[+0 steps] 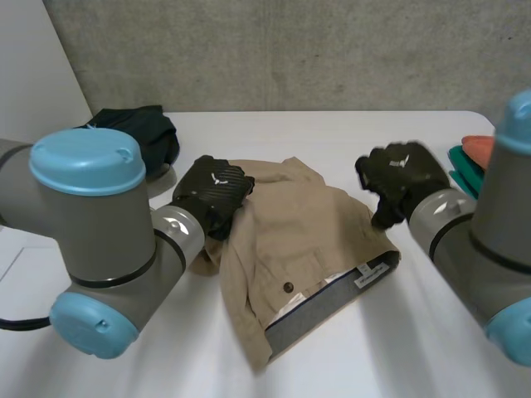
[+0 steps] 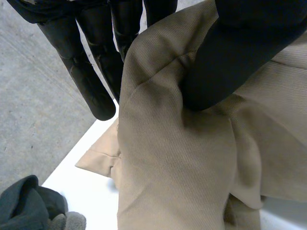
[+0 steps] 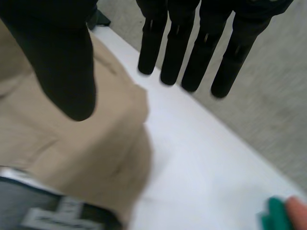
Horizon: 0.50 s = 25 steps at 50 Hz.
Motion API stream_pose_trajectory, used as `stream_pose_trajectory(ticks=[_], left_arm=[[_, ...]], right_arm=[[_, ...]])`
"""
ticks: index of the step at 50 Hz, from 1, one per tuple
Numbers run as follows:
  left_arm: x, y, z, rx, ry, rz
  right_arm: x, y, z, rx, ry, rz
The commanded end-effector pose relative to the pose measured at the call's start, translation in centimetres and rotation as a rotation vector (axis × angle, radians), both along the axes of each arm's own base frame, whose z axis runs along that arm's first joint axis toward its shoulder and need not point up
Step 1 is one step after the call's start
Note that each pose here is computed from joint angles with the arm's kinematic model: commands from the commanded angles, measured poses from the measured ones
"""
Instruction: Fold the laundry.
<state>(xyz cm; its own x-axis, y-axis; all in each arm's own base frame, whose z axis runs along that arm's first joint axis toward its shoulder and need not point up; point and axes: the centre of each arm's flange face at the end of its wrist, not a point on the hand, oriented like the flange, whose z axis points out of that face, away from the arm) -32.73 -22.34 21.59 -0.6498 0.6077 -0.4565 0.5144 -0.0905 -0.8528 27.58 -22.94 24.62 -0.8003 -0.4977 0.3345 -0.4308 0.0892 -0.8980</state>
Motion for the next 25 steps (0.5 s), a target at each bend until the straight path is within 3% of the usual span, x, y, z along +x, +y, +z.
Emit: stream_pose_trajectory(ticks=[1,15,25], left_arm=[[-0.5,-1.2,0.0,-0.040,0.045,0.013],[-0.5,-0.7,-0.5,-0.027,0.037,0.006],[-1.3,0.0,-0.8,-0.026,0.036,-0.019]], right_arm=[[-0.3,2.3,-3.3,0.249,-0.212,-0.059],[3.5,6.8,-6.2,0.663,-0.524,0.046],[5.1,7.6,-7.8,0.769,-0.569,-0.006]])
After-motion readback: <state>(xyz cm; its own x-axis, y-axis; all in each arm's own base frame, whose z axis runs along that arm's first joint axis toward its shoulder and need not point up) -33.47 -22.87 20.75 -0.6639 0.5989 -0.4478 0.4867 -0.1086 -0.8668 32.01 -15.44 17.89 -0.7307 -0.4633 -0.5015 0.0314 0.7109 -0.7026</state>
